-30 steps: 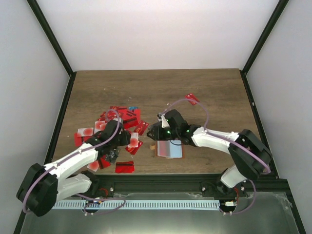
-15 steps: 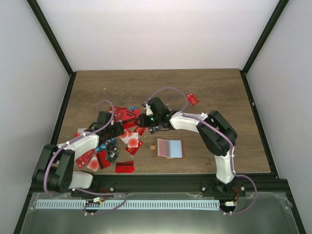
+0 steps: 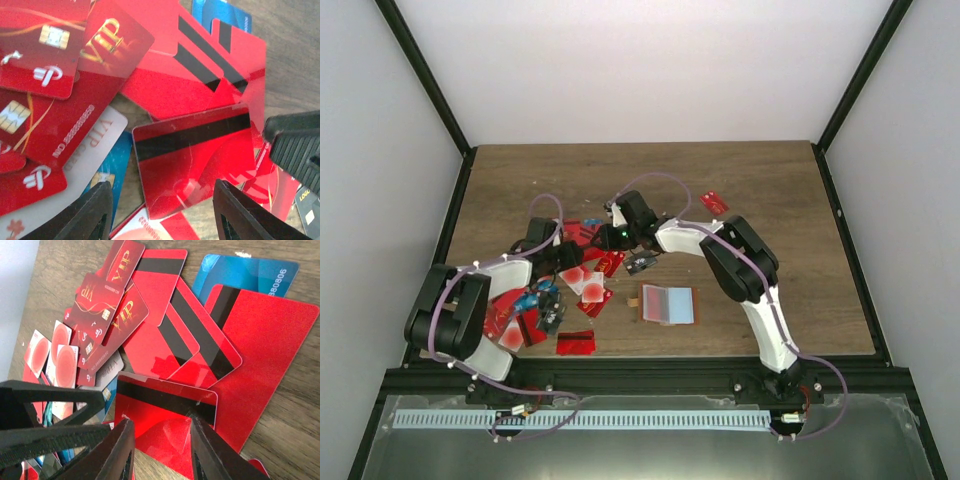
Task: Put the credit cards into the card holder
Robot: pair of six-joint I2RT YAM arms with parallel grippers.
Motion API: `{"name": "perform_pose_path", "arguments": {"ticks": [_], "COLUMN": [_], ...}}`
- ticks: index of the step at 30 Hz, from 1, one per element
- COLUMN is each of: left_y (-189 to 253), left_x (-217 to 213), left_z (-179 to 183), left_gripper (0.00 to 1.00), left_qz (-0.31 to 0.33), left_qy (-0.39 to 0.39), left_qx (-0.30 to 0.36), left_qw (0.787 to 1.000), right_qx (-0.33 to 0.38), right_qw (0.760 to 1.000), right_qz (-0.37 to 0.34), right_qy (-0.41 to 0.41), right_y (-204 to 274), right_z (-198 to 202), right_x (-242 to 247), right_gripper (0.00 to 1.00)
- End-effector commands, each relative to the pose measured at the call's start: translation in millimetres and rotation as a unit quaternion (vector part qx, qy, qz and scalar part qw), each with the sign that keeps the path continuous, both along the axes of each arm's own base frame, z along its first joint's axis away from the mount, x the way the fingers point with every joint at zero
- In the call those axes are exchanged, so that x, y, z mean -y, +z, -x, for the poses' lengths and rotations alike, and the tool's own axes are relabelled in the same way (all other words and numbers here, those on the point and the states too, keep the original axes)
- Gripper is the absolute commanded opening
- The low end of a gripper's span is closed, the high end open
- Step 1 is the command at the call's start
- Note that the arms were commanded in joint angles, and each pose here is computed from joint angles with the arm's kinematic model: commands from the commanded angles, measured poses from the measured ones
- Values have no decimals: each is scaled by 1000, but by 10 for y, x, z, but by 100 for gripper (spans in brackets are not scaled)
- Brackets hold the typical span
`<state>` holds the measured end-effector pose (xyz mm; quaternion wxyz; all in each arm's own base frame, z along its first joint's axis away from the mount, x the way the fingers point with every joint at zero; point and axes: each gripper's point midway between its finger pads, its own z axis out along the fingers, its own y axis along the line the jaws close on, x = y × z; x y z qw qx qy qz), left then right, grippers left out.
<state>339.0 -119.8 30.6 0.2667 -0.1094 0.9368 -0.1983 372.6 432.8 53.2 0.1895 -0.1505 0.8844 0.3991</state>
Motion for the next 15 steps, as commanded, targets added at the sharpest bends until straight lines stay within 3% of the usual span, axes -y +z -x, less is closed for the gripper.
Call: {"name": "perform_pose_path", "arguments": {"ticks": [1,15], "left_y": [50,-186], "left_x": [32,106], "left_z": [-164,-164], "left_gripper": [57,57], "left_qz": [3,15], "left_qy": [-2,-12], "left_qx": [17,-11], "left_qw": [1000,1000], "right_qx": [8,-13], "right_qw": [1000,999], "right_qz": [-2,30], "right_qy": [12,0], "right_y": [14,-286], "right_z": [-58,-79], "right_x": [-66,-14], "right_gripper": [33,32]}}
